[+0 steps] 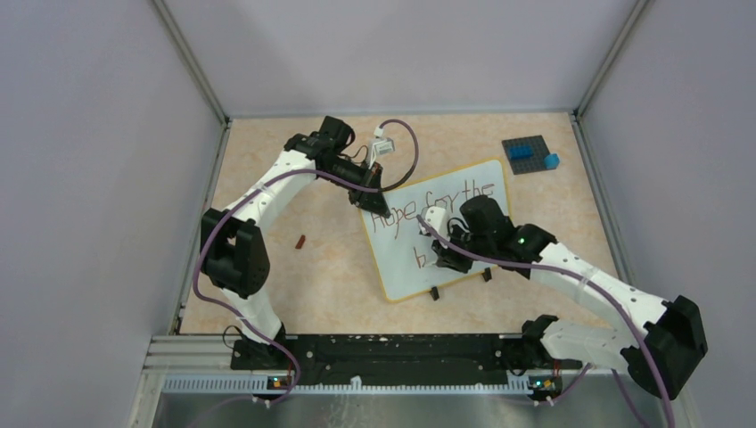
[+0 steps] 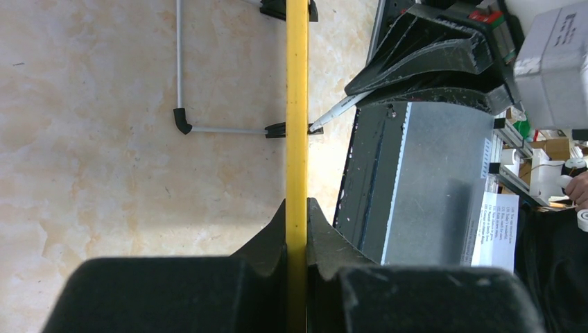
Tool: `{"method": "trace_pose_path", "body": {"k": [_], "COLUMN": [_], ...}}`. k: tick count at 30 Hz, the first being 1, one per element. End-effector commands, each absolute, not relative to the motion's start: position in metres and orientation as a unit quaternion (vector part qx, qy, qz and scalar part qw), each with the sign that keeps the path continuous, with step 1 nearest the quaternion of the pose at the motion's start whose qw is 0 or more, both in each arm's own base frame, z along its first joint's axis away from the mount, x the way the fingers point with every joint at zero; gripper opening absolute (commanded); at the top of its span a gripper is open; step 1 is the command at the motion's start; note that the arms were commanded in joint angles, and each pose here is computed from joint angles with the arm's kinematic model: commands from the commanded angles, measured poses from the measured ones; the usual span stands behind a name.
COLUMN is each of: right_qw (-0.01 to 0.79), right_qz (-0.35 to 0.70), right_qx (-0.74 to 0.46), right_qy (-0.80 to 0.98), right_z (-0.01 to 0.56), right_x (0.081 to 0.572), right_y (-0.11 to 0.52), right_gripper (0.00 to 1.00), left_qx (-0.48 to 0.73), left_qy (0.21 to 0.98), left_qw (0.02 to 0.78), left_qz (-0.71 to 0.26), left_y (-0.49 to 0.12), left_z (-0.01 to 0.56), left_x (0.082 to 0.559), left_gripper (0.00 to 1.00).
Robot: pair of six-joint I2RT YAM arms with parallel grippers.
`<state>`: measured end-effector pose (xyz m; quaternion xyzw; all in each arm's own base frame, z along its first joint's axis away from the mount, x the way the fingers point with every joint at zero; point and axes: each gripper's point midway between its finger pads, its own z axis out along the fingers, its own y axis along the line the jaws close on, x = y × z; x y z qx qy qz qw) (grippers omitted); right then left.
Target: Write a sentence on the whiteboard
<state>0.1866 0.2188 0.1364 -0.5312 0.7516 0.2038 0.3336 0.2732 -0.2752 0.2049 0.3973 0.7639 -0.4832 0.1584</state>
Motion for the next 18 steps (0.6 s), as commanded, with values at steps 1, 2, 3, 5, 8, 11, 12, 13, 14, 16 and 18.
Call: {"method": "trace_pose_path", "body": {"k": [1, 2, 3, 5, 8, 11, 12, 13, 14, 16, 18], "right_qw": [0.359, 0.360, 0.362, 0.363, 0.368, 0.378, 0.380, 0.380, 0.381, 0.384, 0.382], "right_qz": [0.196, 0.197, 0.198, 0.201, 0.203, 0.213, 0.218, 0.221, 0.220, 0.217, 0.219], "right_qx": [-0.530, -0.531, -0.531, -0.531, -0.530, -0.527, -0.527, -0.527, -0.527, -0.525, -0.523], "right_qy": [0.743, 0.741, 0.740, 0.739, 0.736, 0.731, 0.728, 0.727, 0.727, 0.727, 0.730], "right_z": [0.144, 0.145, 0.147, 0.150, 0.155, 0.165, 0.168, 0.171, 0.173, 0.178, 0.180], "right_x": [0.201, 0.201, 0.202, 0.202, 0.203, 0.200, 0.198, 0.196, 0.196, 0.194, 0.192], "right_y": [0.231, 0.233, 0.235, 0.238, 0.239, 0.240, 0.241, 0.241, 0.239, 0.235, 0.229], "right_gripper": [0.00, 0.00, 0.00, 0.00, 0.00, 0.00, 0.00, 0.00, 0.00, 0.00, 0.00], "left_qx": [0.431, 0.431, 0.431, 0.432, 0.432, 0.431, 0.431, 0.431, 0.431, 0.431, 0.431], "left_qy": [0.754, 0.754, 0.754, 0.754, 0.754, 0.755, 0.755, 0.754, 0.754, 0.754, 0.754], "left_qw": [0.204, 0.204, 0.204, 0.205, 0.204, 0.203, 0.203, 0.203, 0.203, 0.203, 0.203], "left_qz": [-0.451, -0.451, -0.451, -0.450, -0.450, -0.450, -0.451, -0.452, -0.452, -0.452, -0.452], "left_y": [-0.271, -0.271, -0.271, -0.271, -0.271, -0.271, -0.271, -0.271, -0.271, -0.271, -0.271], "left_z": [0.208, 0.209, 0.208, 0.208, 0.208, 0.208, 0.208, 0.208, 0.208, 0.209, 0.209], "left_x": [0.281, 0.281, 0.281, 0.281, 0.280, 0.280, 0.280, 0.281, 0.281, 0.281, 0.280], "left_gripper": [0.00, 0.00, 0.00, 0.00, 0.00, 0.00, 0.00, 0.00, 0.00, 0.00, 0.00]}}
